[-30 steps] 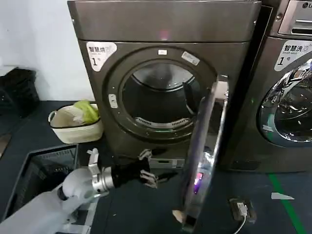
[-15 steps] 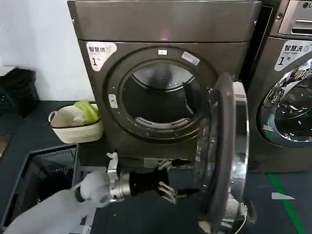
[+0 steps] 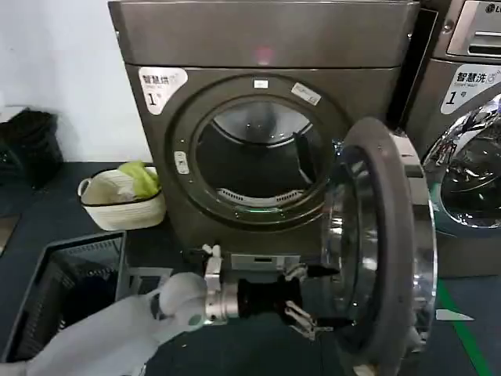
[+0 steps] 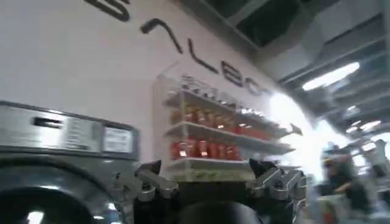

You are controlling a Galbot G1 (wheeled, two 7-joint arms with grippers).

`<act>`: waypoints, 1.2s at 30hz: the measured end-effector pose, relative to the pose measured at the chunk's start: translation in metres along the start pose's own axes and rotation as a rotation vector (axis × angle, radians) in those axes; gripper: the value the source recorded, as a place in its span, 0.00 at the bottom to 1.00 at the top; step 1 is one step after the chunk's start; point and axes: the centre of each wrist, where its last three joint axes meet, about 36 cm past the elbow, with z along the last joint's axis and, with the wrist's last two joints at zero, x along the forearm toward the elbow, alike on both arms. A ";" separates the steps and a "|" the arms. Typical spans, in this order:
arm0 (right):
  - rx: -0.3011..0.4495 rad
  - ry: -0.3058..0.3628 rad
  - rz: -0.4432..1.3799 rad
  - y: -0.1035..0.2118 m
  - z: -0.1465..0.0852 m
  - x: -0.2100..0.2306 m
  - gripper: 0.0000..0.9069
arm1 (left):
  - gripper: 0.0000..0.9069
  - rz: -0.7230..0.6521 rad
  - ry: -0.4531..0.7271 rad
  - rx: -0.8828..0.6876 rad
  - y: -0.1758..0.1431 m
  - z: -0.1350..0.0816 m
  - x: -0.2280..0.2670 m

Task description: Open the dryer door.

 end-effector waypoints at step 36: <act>0.224 0.116 0.296 -0.065 -0.036 0.009 1.00 | 1.00 0.092 0.012 -0.044 0.051 0.015 -0.148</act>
